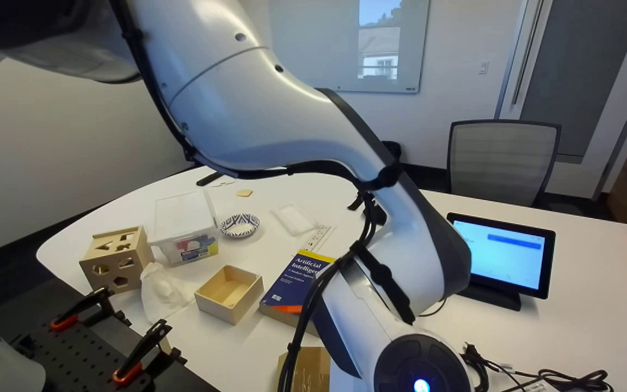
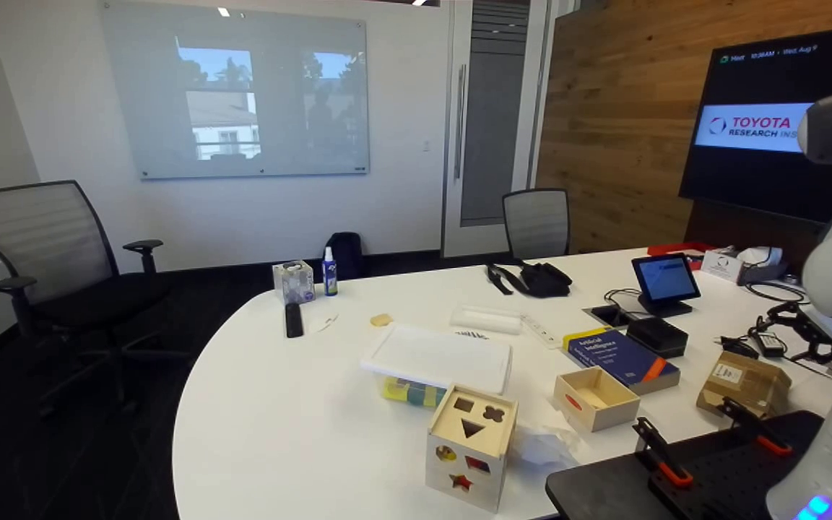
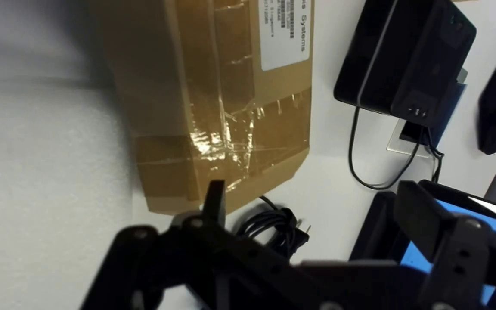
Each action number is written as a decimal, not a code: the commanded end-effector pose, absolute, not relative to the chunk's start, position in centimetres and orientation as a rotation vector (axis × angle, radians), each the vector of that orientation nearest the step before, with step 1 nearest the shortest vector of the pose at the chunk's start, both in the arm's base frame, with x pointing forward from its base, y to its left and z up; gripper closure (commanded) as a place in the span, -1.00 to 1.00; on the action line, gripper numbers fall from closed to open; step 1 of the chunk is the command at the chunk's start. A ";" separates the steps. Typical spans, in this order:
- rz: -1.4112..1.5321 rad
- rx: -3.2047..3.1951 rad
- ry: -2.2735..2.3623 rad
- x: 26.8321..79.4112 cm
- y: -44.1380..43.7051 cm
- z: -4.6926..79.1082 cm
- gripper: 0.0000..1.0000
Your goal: Open the box
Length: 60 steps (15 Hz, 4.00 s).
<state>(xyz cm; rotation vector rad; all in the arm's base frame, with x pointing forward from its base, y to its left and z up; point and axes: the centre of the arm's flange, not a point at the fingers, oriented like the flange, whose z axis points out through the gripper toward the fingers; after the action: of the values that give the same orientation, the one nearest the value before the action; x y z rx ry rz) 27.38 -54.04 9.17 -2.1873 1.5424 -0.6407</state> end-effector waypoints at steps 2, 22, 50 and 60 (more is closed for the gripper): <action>-0.602 -2.116 1.635 26.1 -54.5 6.6 -1.00; -0.535 -1.873 1.787 23.1 -49.7 -1.8 -1.00; -0.885 -1.900 1.593 25.4 -46.6 7.5 0.98; -1.003 -1.899 1.295 30.3 -43.7 9.0 -0.36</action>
<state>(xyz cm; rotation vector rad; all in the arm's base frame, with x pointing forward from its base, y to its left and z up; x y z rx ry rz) 30.03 -45.29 7.19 -1.9235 1.3695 -0.9496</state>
